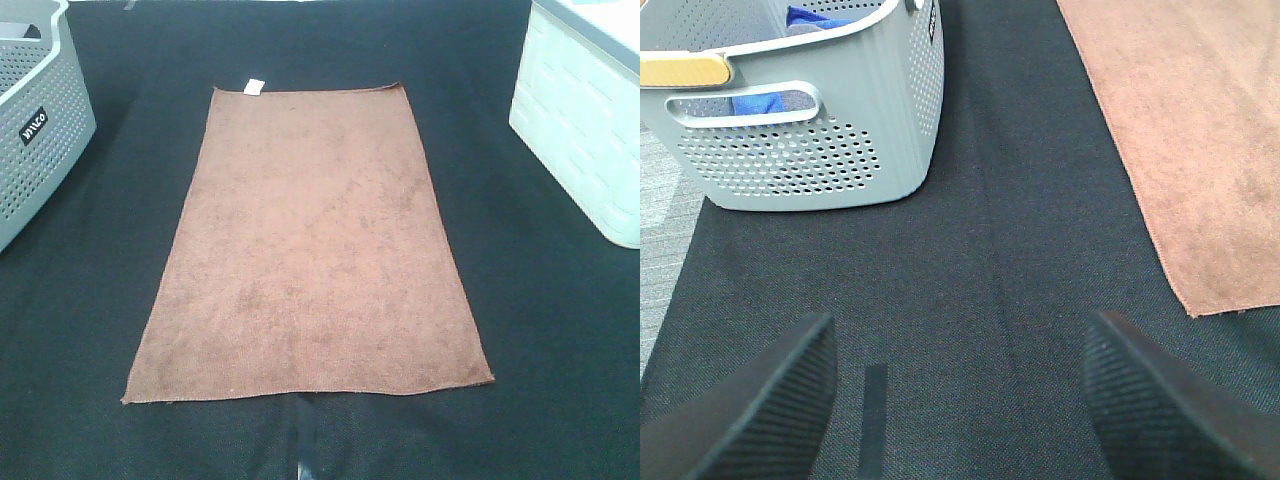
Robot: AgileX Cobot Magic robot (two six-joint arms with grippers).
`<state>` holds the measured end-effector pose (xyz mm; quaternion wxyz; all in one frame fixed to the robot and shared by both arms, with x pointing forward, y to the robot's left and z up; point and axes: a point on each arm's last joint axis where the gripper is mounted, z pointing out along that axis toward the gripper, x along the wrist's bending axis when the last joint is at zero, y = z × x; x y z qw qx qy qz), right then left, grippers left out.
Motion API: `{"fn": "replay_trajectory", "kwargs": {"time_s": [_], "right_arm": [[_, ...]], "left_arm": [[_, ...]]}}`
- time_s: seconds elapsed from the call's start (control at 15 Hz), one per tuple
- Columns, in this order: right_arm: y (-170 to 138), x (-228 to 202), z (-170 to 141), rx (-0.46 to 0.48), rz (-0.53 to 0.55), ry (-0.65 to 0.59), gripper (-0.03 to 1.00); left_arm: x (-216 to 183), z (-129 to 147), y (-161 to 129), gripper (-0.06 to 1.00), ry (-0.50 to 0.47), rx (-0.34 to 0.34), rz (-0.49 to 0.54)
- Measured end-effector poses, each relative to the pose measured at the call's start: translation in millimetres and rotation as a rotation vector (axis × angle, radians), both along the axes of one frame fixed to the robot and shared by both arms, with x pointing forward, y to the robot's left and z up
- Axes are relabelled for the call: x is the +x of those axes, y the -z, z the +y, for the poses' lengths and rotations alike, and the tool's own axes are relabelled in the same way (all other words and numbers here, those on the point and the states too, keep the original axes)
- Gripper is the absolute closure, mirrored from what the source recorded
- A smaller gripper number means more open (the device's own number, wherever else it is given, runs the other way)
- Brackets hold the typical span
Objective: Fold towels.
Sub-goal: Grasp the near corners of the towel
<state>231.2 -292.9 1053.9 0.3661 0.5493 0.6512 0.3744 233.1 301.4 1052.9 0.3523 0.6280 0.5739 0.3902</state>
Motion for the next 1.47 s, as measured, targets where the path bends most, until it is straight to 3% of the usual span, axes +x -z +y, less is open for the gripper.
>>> {"fn": "replay_trajectory", "kwargs": {"time_s": [1.47], "right_arm": [[0.0, 0.0, 0.0, 0.0, 0.0, 0.0, 0.02]], "left_arm": [[0.0, 0.0, 0.0, 0.28, 0.0, 0.0, 0.0]]}}
